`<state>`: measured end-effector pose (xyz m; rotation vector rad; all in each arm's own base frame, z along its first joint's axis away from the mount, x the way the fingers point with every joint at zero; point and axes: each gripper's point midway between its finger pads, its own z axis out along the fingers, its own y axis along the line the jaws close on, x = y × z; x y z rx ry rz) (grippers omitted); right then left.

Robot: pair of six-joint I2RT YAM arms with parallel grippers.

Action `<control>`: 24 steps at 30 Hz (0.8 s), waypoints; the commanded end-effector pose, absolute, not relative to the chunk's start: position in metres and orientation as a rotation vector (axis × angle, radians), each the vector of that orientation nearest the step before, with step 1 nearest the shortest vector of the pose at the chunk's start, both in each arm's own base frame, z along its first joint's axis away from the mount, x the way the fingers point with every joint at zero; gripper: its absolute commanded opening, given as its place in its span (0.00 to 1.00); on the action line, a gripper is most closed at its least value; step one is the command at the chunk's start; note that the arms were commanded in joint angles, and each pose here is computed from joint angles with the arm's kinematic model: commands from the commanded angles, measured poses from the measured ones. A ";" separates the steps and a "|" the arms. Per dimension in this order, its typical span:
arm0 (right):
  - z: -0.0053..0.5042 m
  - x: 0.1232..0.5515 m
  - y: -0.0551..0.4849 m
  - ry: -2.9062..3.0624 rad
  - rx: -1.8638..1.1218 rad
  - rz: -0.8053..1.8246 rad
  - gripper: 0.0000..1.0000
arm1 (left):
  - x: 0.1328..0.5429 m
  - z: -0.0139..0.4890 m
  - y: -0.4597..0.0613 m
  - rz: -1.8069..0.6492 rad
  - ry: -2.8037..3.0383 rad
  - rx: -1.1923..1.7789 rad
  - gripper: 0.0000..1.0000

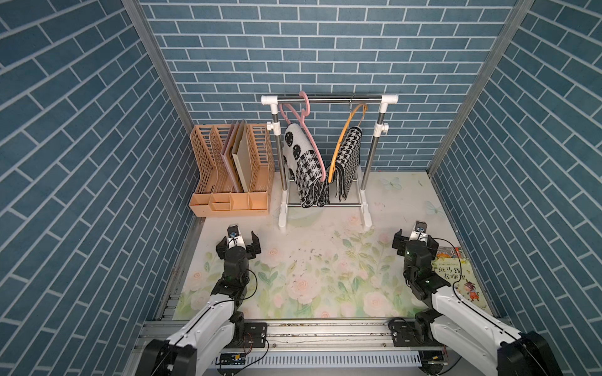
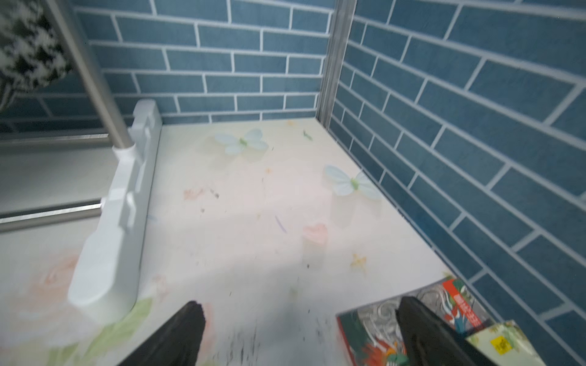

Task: Hang the scarf on the hanger
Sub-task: Reset both arms

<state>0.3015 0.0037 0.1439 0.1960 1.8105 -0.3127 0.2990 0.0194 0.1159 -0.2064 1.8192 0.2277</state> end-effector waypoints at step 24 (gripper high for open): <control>0.131 0.366 -0.009 1.660 0.053 -0.154 1.00 | 0.367 0.133 0.022 0.143 1.656 -0.167 1.00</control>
